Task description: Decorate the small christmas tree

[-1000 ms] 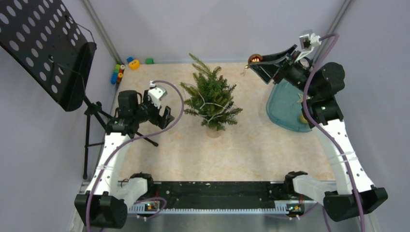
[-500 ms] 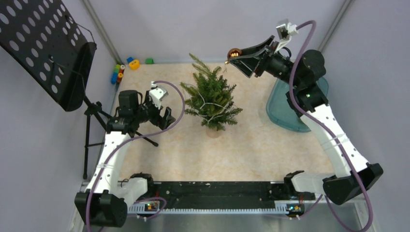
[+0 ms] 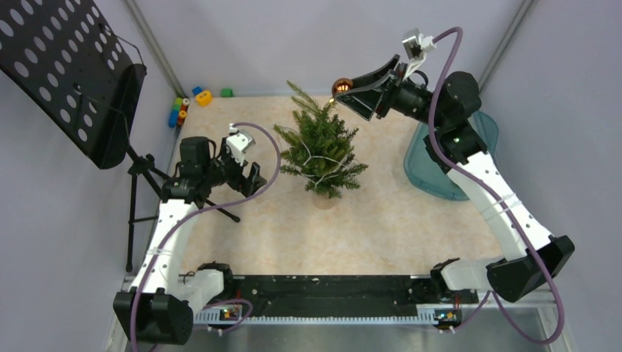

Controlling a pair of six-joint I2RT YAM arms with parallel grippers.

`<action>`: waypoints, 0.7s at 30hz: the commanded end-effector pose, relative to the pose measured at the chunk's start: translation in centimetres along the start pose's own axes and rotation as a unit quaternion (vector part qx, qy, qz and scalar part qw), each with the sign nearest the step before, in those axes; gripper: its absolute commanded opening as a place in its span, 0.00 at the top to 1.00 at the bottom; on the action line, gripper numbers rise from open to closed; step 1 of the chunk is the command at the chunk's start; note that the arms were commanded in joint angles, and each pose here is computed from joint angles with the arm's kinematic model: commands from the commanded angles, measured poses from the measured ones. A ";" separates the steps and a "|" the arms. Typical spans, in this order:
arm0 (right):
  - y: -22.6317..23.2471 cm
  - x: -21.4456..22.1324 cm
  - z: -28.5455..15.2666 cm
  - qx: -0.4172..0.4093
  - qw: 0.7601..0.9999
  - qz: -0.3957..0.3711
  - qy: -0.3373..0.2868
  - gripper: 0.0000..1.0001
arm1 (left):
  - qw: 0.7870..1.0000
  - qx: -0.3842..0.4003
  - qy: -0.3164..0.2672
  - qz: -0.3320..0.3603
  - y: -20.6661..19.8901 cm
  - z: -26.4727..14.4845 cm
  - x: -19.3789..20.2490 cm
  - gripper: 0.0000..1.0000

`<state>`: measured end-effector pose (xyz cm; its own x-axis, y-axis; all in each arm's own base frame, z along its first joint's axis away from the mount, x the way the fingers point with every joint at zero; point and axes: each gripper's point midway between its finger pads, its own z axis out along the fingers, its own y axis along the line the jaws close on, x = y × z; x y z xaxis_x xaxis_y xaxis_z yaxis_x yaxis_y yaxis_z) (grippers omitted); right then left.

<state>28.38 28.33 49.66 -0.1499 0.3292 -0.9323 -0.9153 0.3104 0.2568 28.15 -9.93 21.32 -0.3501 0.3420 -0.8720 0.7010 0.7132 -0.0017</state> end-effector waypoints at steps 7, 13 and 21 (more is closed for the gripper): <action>4.1 -1.4 0.3 -0.089 0.996 0.000 -0.006 0.95 | 1.000 0.006 -0.023 0.018 0.1 0.0 -1.3 0.10; 3.3 -1.2 1.1 -0.084 0.996 -0.027 0.002 0.94 | 1.000 0.007 -0.023 0.018 0.1 0.0 -1.2 0.10; 1.1 -0.1 1.0 -0.039 0.996 -0.070 0.028 0.94 | 0.999 0.018 -0.027 0.018 -0.3 0.2 -1.2 0.10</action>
<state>28.37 29.90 48.49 -0.1382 0.2456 -0.9595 -0.9466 0.2523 0.2009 28.01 -10.20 21.42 -0.3454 0.3372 -0.8758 0.7115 0.7026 -0.0100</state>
